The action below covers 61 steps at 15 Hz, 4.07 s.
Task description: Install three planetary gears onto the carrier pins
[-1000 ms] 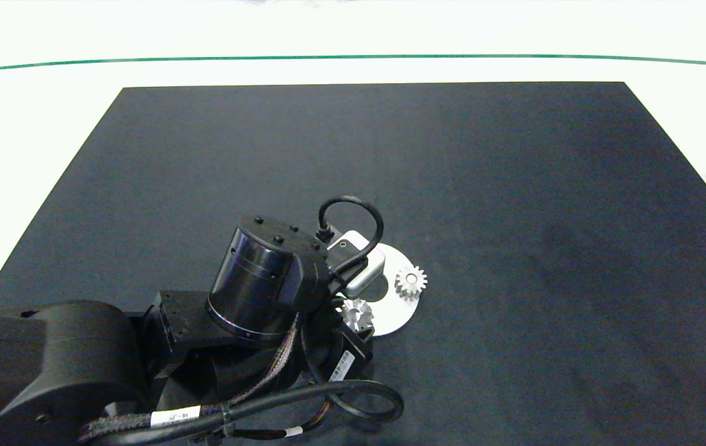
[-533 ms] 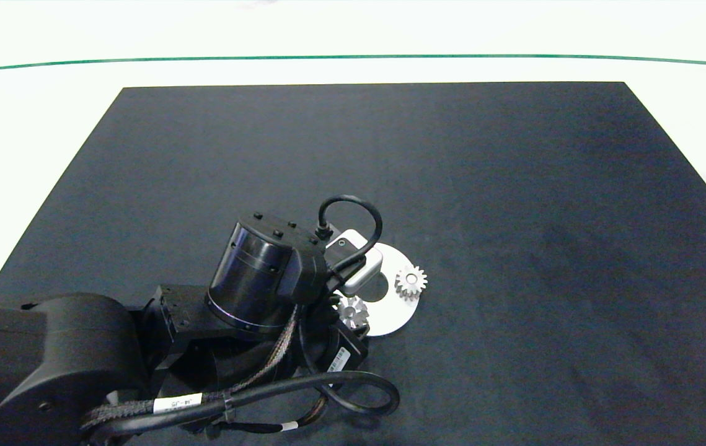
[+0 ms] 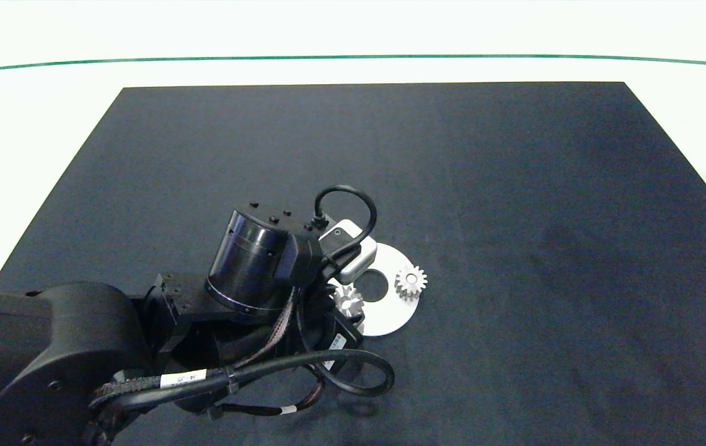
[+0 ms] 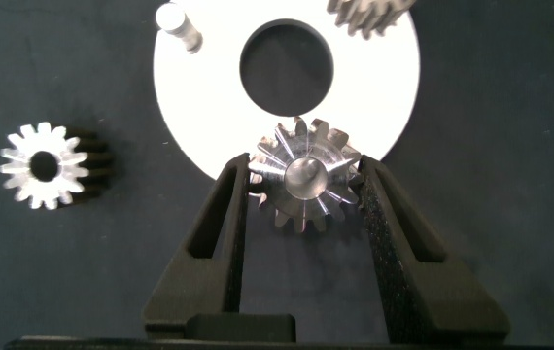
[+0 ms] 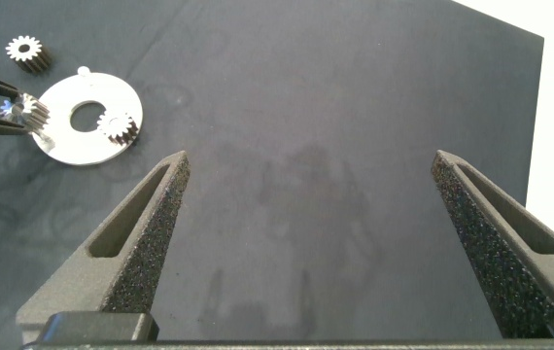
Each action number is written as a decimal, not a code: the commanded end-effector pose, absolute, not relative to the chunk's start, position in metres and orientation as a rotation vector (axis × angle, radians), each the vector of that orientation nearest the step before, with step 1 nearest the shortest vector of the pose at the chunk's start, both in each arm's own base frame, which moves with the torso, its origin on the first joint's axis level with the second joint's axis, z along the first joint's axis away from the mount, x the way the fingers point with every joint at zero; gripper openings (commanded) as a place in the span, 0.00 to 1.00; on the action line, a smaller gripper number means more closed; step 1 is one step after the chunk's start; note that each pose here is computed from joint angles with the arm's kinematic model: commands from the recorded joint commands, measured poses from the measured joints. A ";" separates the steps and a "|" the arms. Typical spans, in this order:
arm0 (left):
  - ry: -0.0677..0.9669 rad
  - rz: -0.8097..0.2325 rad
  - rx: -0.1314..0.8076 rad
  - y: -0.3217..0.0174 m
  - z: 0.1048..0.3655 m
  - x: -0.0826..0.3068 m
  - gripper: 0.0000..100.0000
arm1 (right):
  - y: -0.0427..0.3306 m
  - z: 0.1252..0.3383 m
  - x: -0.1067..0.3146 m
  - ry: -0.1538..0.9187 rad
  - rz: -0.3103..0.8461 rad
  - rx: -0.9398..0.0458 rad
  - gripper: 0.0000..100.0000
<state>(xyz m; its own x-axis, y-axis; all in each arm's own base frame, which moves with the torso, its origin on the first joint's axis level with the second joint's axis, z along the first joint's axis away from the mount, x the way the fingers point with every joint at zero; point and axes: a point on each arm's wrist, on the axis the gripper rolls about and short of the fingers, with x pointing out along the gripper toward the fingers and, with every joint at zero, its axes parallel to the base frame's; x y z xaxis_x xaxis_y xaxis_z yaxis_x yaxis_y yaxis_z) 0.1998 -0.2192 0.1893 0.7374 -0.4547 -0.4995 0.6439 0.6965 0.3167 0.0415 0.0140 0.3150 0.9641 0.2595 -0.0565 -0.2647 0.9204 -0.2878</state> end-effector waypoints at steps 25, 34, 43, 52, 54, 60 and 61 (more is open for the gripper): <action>0.422 -0.646 0.517 -0.223 0.182 0.197 0.19 | 0.012 0.315 0.037 0.004 0.273 -0.296 1.00; 0.435 -0.646 0.522 -0.225 0.178 0.199 0.19 | 0.012 0.315 0.037 0.004 0.274 -0.296 1.00; 0.432 -0.651 0.525 -0.226 0.178 0.195 1.00 | 0.012 0.316 0.037 0.000 0.274 -0.295 1.00; 0.359 -0.521 0.340 -0.191 0.239 0.206 1.00 | 0.011 0.316 0.034 -0.006 0.273 -0.294 1.00; 0.352 -0.445 0.300 -0.178 0.245 0.222 1.00 | 0.010 0.316 0.032 -0.012 0.272 -0.294 1.00; 0.397 -0.369 0.271 -0.170 0.232 0.247 1.00 | 0.011 0.315 0.033 -0.008 0.273 -0.295 1.00; 0.398 -0.367 0.270 -0.174 0.228 0.252 1.00 | 0.011 0.315 0.033 -0.008 0.273 -0.295 1.00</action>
<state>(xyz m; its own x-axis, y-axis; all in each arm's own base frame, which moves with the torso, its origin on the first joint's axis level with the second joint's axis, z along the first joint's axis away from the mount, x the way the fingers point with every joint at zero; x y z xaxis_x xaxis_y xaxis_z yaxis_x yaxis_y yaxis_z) 0.2443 -0.1693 0.2359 0.8623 -0.3019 -0.4066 0.3993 0.8991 0.1793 0.0330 0.0107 0.3156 0.9632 0.2670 -0.0304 -0.2643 0.9211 -0.2858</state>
